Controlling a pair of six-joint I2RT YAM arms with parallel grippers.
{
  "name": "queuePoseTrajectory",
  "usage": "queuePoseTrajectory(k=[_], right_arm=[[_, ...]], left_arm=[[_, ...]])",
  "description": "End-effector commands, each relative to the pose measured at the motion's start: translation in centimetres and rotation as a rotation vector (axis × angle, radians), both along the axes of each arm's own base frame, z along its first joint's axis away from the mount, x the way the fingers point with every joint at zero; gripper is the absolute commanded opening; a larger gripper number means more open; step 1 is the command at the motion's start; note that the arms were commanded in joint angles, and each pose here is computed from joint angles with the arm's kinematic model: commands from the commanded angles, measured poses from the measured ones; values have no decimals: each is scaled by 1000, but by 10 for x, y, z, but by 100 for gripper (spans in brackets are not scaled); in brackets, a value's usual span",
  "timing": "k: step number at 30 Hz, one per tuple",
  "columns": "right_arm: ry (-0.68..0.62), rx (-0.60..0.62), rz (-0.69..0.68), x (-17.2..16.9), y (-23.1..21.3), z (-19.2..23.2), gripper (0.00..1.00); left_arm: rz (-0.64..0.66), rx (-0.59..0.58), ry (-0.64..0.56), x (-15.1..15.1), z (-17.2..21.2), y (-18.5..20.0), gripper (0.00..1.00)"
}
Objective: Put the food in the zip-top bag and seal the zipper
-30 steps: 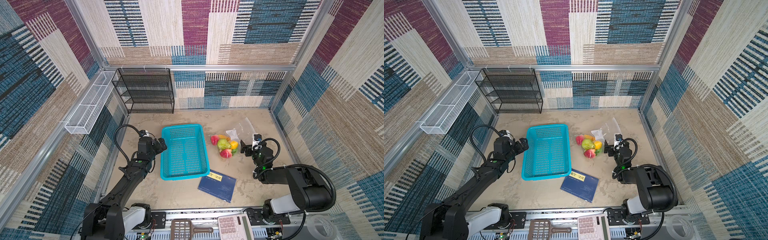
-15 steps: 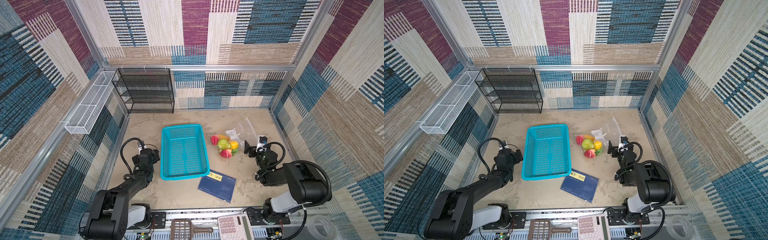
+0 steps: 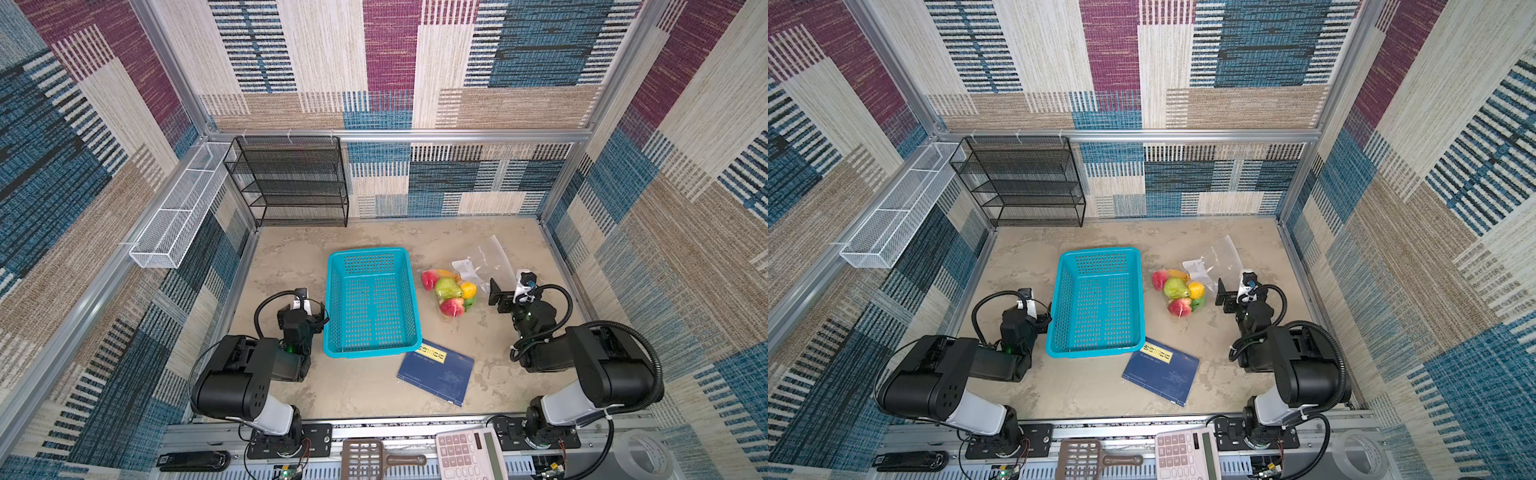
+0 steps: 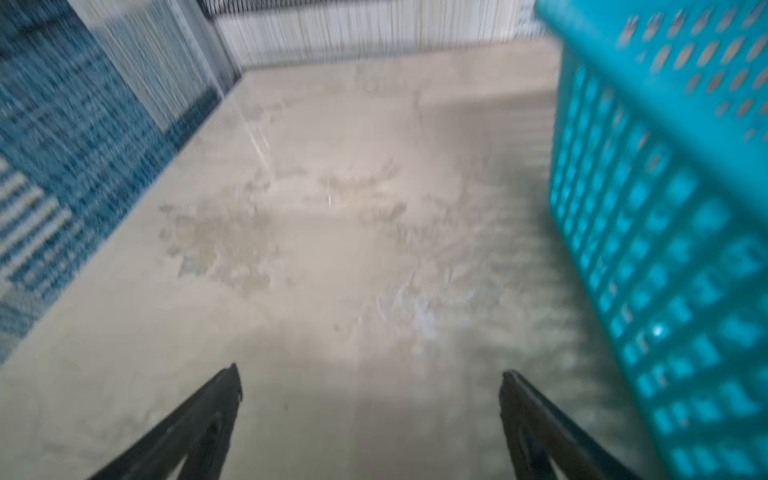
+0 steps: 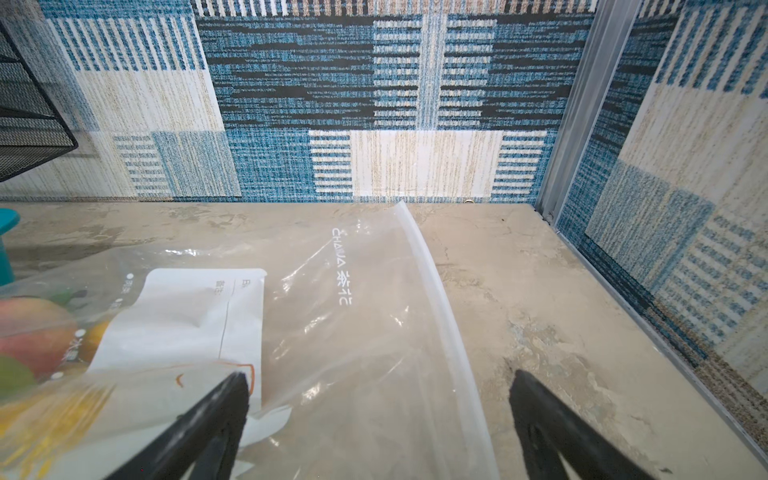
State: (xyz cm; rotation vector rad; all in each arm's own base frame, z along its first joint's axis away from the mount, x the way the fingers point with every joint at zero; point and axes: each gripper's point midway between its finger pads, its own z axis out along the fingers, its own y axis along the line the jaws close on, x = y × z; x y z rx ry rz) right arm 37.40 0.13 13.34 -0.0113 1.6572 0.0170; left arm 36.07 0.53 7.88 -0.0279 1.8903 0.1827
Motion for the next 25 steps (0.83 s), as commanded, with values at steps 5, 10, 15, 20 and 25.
queuePoseTrajectory(k=[5,10,15,20,25], right_arm=[[-42,13,2,0,0,10,99],[-43,12,2,0,1,11,99],[-41,12,2,0,0,10,99],[-36,13,3,2,1,9,99],[-41,12,3,1,1,10,99]], left_arm=[[-62,16,-120,13,30,-9,99],[-55,7,-83,20,27,-6,99],[-58,-2,-57,24,25,-5,99],[-49,-3,-53,25,25,-4,99],[-23,-7,-25,30,22,1,99]])
